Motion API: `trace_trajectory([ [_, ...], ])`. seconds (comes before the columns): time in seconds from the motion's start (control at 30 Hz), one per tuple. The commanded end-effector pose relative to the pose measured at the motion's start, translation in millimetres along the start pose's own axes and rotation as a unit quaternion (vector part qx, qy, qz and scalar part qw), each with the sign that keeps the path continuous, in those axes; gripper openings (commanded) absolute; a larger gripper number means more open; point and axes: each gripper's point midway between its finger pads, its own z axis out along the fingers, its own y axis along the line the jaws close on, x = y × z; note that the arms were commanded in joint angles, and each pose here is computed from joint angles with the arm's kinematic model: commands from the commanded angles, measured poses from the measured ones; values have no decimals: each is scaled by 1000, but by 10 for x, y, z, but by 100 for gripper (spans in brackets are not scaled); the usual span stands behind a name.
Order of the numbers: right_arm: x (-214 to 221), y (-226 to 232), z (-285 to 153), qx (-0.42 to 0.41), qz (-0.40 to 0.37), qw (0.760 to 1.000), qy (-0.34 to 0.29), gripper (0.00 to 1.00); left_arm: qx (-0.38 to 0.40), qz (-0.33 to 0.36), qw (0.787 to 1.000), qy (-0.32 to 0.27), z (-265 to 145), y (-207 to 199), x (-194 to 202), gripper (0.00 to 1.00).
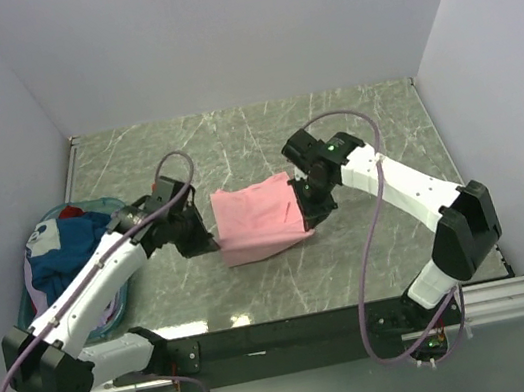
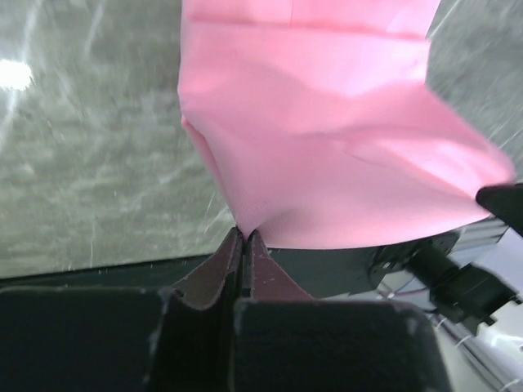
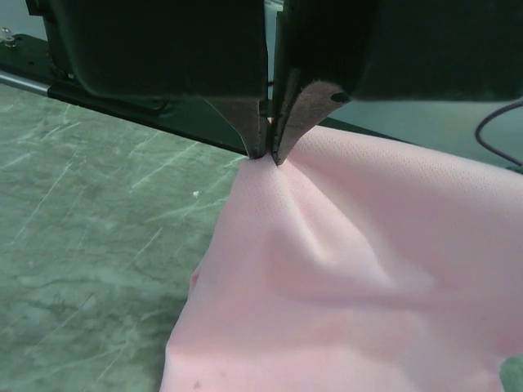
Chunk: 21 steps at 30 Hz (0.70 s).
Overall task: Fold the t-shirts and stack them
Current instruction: Fold the tshirt
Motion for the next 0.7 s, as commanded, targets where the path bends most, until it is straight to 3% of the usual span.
trace_trajectory([
  [0.0, -167, -88, -111, -2, -3, 1000, -1, 0, 1, 16, 999, -31, -64, -37, -308, 1],
  [0.67, -1415, -218, 252, -25, 39, 999, -18, 0, -19, 11, 998, -54, 598, -117, -1372, 1],
])
